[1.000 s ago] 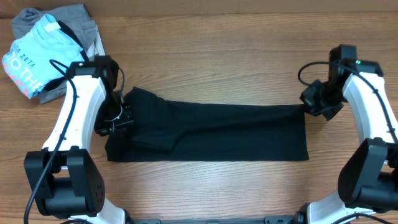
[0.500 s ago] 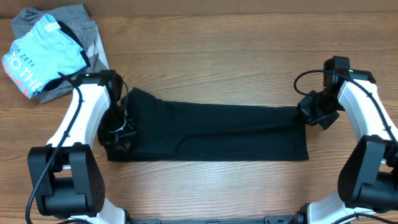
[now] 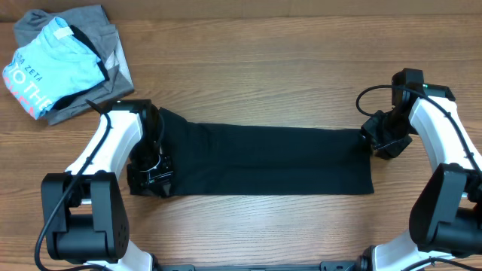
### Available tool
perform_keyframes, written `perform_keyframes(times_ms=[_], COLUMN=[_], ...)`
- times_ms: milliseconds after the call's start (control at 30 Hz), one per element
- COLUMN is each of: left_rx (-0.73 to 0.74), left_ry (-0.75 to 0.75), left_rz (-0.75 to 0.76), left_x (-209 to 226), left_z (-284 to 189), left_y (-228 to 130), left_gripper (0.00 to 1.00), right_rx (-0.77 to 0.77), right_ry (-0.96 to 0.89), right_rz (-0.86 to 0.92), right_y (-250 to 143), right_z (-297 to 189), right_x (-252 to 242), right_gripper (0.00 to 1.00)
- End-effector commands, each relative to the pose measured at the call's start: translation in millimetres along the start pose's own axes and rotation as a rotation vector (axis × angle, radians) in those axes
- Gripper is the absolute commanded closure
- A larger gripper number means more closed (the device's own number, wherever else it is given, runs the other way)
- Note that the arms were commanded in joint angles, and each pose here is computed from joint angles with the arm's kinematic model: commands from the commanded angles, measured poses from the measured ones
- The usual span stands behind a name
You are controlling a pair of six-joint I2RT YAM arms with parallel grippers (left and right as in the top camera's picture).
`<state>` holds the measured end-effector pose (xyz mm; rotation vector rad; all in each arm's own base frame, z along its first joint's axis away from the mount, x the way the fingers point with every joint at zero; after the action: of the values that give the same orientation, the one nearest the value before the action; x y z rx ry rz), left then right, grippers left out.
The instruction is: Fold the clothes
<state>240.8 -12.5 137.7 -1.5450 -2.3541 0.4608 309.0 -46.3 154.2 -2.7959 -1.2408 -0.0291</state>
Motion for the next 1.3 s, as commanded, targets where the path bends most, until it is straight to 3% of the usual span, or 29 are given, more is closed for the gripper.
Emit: perform_keyframes(times_ms=[0, 100, 200, 367, 467, 533, 600, 633, 867, 1267], left_rx=[-0.012, -0.029, -0.063, -0.172, -0.257, -0.306, -0.325, -0.326, -0.307, -0.137], left_ry=[-0.014, -0.014, -0.031, -0.092, -0.126, -0.138, -0.139, -0.136, -0.107, -0.019], left_rz=[0.001, 0.0, -0.005, 0.019, 0.067, 0.108, 0.142, 0.156, 0.157, 0.075], left_x=[-1, -1, -4, -16, -32, -45, -56, -60, -65, -56], left_z=[-3, -7, -22, -58, -67, -66, -62, -60, -43, 18], left_y=[-5, -2, 1, 8, 14, 17, 17, 16, 30, 78], left_gripper=[0.72, 0.74, 0.96, 0.96, 0.96, 0.96, 0.96, 0.96, 0.96, 0.96], right_rx=[-0.017, -0.009, -0.013, 0.0, 0.007, 0.011, 0.023, 0.03, 0.058, 0.045], right_ry=[-0.006, -0.01, -0.007, 0.141, 0.189, 0.18, 0.174, 0.171, 0.157, 0.137], right_rz=[-0.052, -0.06, -0.064, -0.209, -0.271, -0.288, -0.301, -0.31, -0.315, -0.217], right_y=[-2, -3, -1, 0, -2, -4, -9, -12, -22, -29], right_z=[-3, -4, -10, -19, -18, -14, -9, -4, 29, 63], right_x=[-1, -2, -1, 16, 25, 28, 30, 31, 27, 15], right_gripper=[0.12, 0.11, 0.14, 0.21, 0.49, 0.77, 0.93, 0.96, 0.96, 0.96])
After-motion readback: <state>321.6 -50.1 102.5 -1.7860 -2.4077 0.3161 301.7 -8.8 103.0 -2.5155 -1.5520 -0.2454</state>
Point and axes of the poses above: each gripper's point midway between its finger pads, its own z axis out along the fingers, its own x axis along the line the jaws close on, y = z × x, the point moved 9 cm from there along -z, back along the fingers, and after that the axes turned 5 degrees about -z, right-handed, at the moved point
